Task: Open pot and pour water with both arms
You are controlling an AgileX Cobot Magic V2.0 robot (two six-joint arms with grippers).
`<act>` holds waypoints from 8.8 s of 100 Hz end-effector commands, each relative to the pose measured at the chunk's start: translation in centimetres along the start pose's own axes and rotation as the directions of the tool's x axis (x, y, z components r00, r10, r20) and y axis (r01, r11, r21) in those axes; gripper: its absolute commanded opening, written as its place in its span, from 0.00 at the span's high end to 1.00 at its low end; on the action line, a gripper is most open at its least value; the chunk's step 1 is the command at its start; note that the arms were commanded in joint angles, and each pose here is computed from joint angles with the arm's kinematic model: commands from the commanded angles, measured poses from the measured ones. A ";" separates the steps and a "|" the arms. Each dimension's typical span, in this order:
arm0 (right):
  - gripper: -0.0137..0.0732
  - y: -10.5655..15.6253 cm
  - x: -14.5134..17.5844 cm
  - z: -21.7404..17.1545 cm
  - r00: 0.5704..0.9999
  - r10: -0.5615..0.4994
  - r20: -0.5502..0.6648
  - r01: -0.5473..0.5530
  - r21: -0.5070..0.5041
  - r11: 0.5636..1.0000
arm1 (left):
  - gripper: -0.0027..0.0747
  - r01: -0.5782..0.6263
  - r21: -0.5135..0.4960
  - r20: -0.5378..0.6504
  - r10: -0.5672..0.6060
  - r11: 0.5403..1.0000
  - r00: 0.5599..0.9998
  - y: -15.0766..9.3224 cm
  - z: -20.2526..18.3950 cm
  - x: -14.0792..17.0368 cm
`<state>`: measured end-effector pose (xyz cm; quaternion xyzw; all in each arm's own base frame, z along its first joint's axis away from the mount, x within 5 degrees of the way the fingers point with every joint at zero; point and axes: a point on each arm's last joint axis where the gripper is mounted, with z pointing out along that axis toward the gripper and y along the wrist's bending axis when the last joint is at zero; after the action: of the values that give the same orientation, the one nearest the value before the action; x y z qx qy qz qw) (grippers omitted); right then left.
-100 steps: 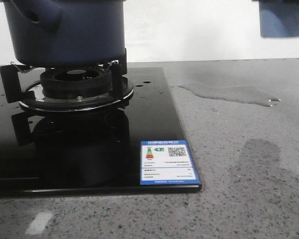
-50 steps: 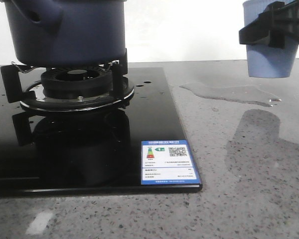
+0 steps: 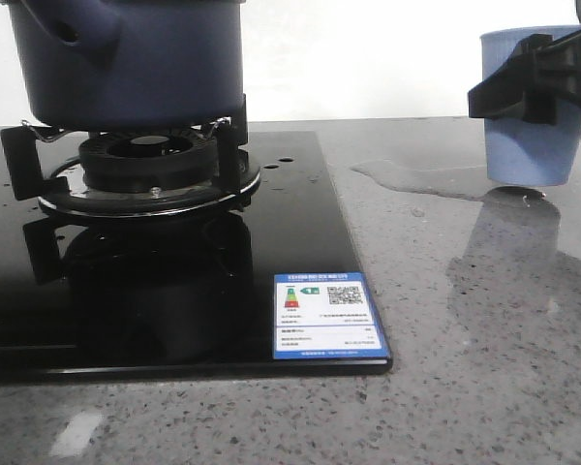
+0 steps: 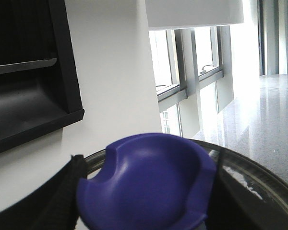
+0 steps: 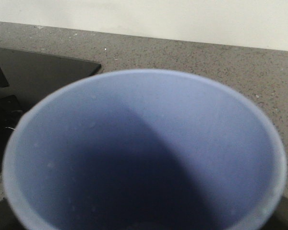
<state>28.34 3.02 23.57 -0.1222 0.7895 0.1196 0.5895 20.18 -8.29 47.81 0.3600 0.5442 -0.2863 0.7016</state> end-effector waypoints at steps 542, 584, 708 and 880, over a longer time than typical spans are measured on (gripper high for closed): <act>0.92 11.6 3.3 -25.4 0.800 -0.106 0.591 0.366 -0.339 0.867 | 0.99 0.154 -0.356 0.099 -0.127 0.922 0.987 -16.2 -17.1 11.8; 0.92 11.5 3.3 -25.4 0.800 -0.107 0.590 0.361 -0.331 0.872 | 0.99 0.154 -0.356 0.099 -0.127 0.922 0.987 -16.2 -17.1 11.8; 0.92 11.5 3.3 -25.4 0.800 -0.106 0.591 0.363 -0.334 0.870 | 0.99 -0.075 -0.770 -0.261 -0.206 0.634 0.943 -12.6 -18.9 23.9; 0.92 4.5 11.6 -20.2 0.991 0.017 0.134 -0.060 0.324 0.944 | 0.99 -0.075 -0.770 -0.264 -0.209 0.634 0.942 -12.6 -18.9 23.9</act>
<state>5.37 0.07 18.21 -0.0162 0.7828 0.0168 0.6219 5.48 -0.41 18.98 0.0598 0.7626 0.0143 0.6439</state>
